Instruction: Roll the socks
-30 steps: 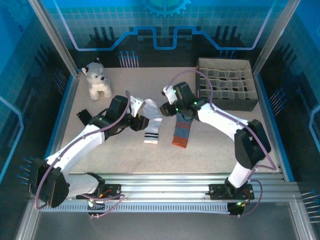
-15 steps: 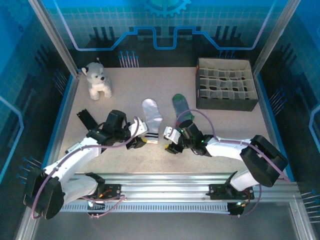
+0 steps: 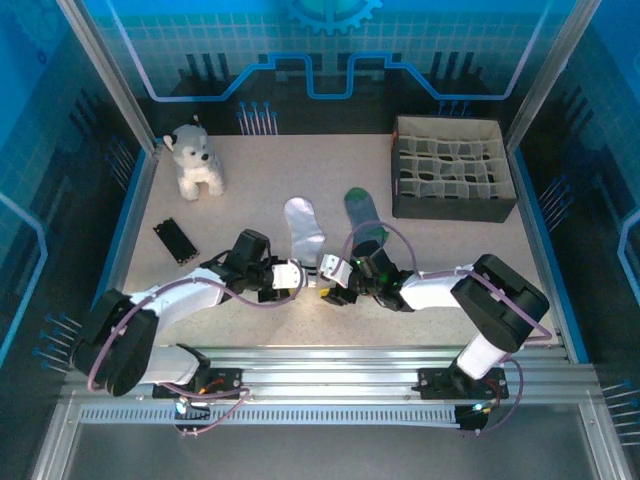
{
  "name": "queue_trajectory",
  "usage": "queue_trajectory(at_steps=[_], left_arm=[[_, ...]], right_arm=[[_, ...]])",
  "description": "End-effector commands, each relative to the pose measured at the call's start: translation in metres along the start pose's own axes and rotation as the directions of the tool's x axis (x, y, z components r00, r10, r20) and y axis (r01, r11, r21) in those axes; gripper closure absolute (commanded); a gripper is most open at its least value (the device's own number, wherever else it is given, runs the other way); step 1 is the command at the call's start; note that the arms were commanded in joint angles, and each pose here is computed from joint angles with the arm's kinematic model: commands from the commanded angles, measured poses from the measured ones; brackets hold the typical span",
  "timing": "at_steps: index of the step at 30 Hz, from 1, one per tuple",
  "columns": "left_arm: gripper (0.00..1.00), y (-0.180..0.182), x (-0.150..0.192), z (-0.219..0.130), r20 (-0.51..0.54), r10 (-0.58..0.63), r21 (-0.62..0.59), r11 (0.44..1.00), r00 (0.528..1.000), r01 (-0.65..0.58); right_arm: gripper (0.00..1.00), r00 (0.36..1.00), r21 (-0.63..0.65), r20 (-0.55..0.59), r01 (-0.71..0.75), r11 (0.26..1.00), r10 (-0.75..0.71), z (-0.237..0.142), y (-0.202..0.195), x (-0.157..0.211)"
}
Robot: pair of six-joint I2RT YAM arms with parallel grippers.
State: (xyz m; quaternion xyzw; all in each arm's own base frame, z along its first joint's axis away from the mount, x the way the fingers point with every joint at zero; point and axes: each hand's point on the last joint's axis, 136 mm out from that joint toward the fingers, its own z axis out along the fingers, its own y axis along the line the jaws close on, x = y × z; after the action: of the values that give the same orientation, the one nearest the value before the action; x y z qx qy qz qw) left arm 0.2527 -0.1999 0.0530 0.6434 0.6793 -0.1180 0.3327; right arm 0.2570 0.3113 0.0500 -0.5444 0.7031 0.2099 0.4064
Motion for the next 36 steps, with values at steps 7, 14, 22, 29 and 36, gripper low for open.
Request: queue_trajectory(at_steps=[7, 14, 22, 29, 36], left_arm=[[0.55, 0.017, 0.011, 0.026, -0.065, 0.094, 0.008, 0.996, 0.993, -0.094], [0.57, 0.021, 0.017, 0.031, -0.093, 0.113, 0.013, 0.994, 0.989, -0.112], [0.66, 0.012, 0.026, 0.035, -0.108, 0.112, 0.061, 0.993, 0.988, -0.106], [1.00, 0.003, 0.026, 0.033, -0.115, 0.097, 0.128, 0.988, 0.989, -0.082], [1.00, -0.005, 0.016, 0.023, -0.070, 0.030, 0.235, 0.972, 0.997, -0.013]], right_arm=[[0.37, 0.993, 0.016, 0.068, 0.091, 0.996, -0.092, 0.013, -0.003, -0.022], [0.37, 0.989, -0.004, 0.076, 0.125, 0.992, -0.124, 0.018, 0.005, -0.020], [0.35, 0.981, 0.019, 0.151, 0.121, 0.992, -0.123, 0.014, 0.008, -0.022], [0.34, 0.974, 0.049, 0.211, 0.080, 0.996, -0.088, 0.012, 0.009, -0.017], [0.34, 0.969, 0.059, 0.230, 0.082, 0.995, -0.093, 0.013, 0.012, -0.010]])
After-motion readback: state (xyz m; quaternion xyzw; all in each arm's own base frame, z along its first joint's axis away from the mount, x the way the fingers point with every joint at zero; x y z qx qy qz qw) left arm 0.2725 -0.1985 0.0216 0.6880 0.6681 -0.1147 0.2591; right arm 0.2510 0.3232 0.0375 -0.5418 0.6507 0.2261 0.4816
